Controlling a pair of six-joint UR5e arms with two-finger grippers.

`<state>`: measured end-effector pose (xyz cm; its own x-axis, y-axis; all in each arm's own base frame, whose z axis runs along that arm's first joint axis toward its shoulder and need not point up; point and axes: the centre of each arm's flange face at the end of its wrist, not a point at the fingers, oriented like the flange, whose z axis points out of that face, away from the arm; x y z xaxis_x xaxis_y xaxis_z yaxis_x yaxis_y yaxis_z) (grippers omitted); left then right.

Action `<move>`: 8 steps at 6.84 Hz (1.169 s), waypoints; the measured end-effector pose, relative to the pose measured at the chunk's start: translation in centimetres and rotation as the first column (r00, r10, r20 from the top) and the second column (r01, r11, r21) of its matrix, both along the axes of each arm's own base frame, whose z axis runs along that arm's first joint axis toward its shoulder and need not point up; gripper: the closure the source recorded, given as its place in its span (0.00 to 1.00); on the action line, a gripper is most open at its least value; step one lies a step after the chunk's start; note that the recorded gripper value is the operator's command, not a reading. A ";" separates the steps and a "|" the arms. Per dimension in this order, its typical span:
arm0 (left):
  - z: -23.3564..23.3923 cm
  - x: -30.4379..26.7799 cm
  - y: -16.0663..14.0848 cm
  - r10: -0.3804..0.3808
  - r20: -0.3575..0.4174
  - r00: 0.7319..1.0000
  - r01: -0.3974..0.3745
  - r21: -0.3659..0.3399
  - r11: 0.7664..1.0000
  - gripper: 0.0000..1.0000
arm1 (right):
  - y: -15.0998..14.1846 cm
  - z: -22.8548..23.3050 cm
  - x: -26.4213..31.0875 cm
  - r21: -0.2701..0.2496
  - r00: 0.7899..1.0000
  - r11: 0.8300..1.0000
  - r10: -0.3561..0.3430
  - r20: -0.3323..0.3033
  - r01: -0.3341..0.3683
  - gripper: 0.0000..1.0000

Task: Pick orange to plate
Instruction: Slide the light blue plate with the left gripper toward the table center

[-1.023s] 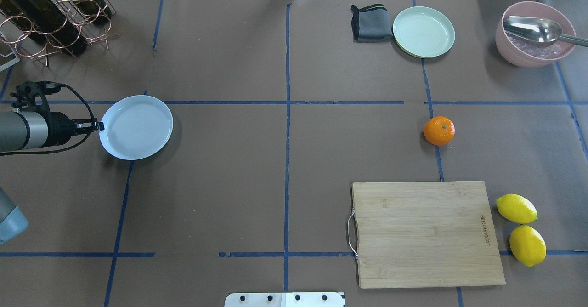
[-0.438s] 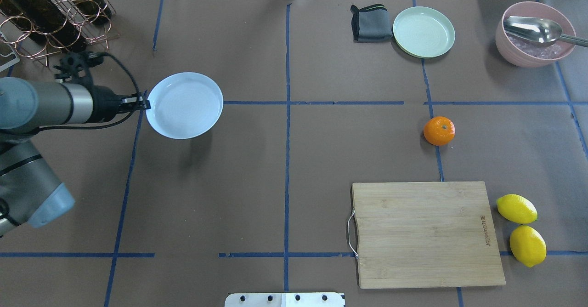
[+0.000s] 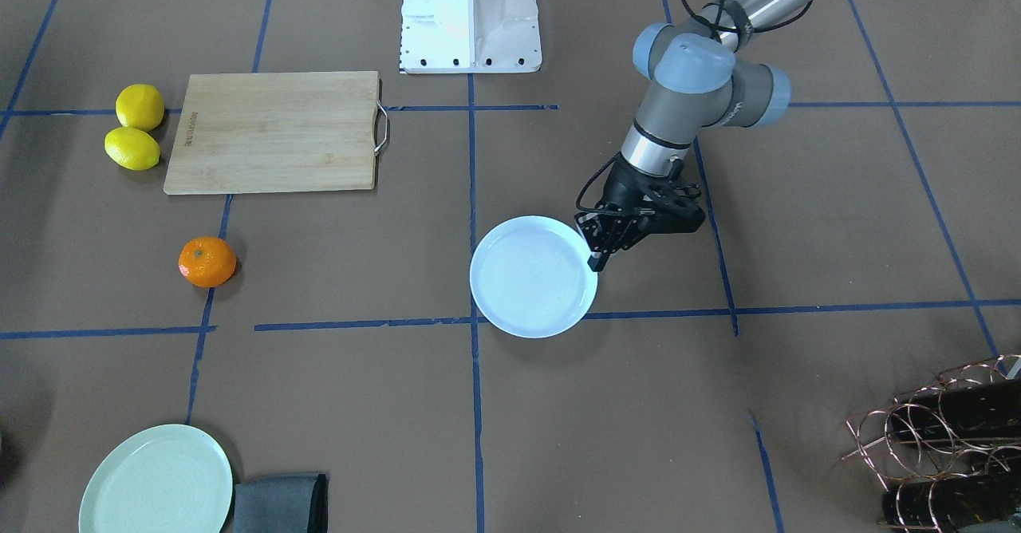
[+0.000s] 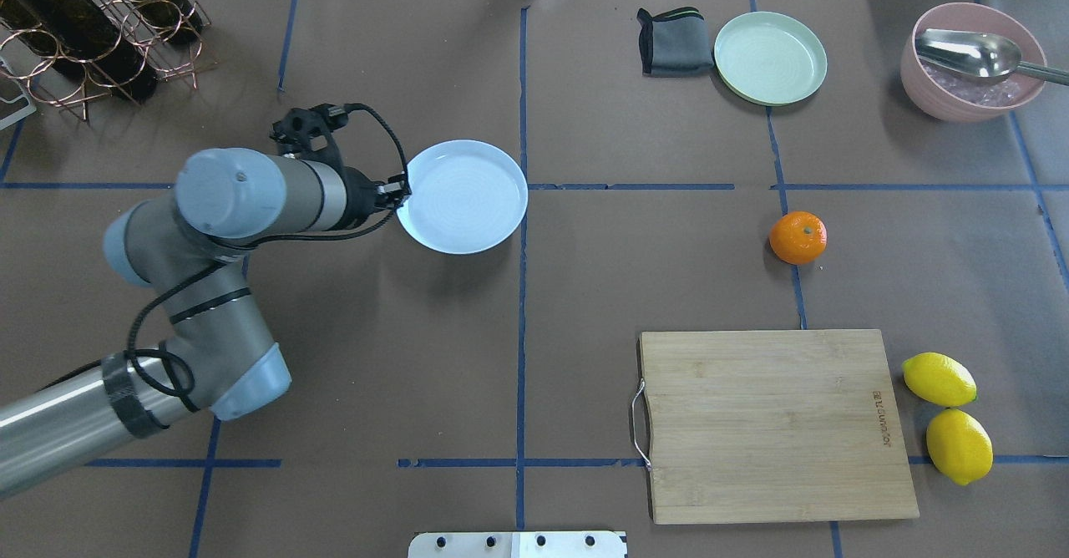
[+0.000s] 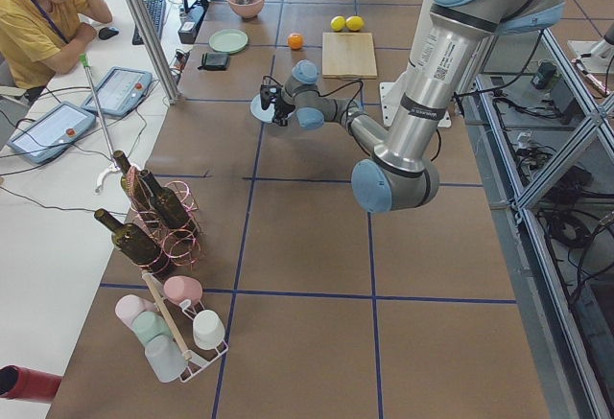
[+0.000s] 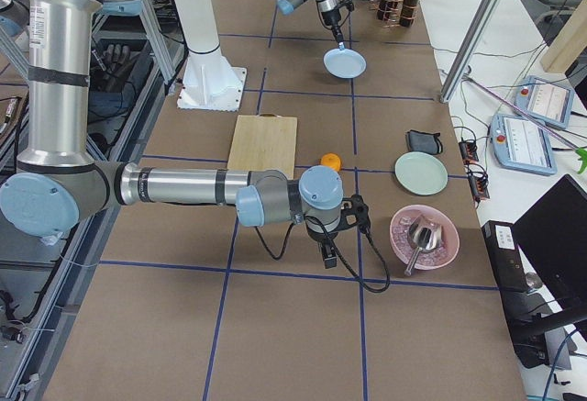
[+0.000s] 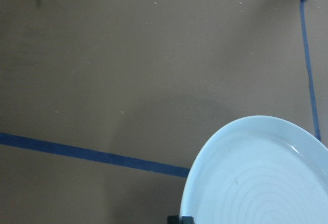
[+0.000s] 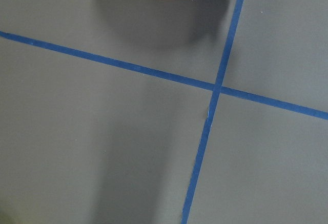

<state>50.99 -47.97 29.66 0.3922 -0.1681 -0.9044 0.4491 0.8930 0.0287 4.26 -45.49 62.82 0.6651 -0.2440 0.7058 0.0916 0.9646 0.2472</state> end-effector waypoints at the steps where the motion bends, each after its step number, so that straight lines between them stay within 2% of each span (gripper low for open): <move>1: -1.4 2.4 0.8 0.000 -0.013 1.000 0.000 -0.012 1.000 1.00 | 0.0 0.0 0.0 0.000 1.000 1.000 0.000 0.001 0.000 0.00; 2: -2.1 3.5 1.2 -0.001 -0.020 1.000 0.001 -0.013 1.000 0.53 | 0.0 0.0 0.0 0.000 1.000 1.000 0.000 0.001 0.000 0.00; 3: -2.4 4.0 1.6 0.002 -0.021 1.000 -0.002 -0.010 1.000 0.01 | 0.0 0.0 0.0 0.000 1.000 1.000 0.000 0.001 0.000 0.00; 5: -2.4 4.3 2.3 0.022 -0.011 1.000 -0.022 0.011 1.000 0.00 | 0.0 -0.2 0.0 0.004 1.000 1.000 0.001 0.000 -0.001 0.00; 6: -2.7 3.3 2.4 0.051 0.027 0.998 -0.052 0.059 0.997 0.00 | 0.0 -0.3 0.0 0.006 1.000 1.000 0.000 0.000 0.000 0.00; 7: -3.1 0.5 2.0 0.107 0.099 0.989 -0.118 0.112 0.987 0.00 | 0.0 -0.3 0.0 0.006 1.000 1.000 0.000 -0.001 0.000 0.00; 8: -2.9 -4.2 1.3 0.176 0.180 0.968 -0.204 0.150 0.967 0.00 | -0.1 -0.3 0.0 0.007 1.000 1.000 0.000 -0.001 0.000 0.00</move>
<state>46.79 -46.71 26.73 0.5472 0.0709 -0.8340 0.2485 0.9377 0.2428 4.27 -45.55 62.48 0.6658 -0.2491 0.7034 0.0918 0.9628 0.2541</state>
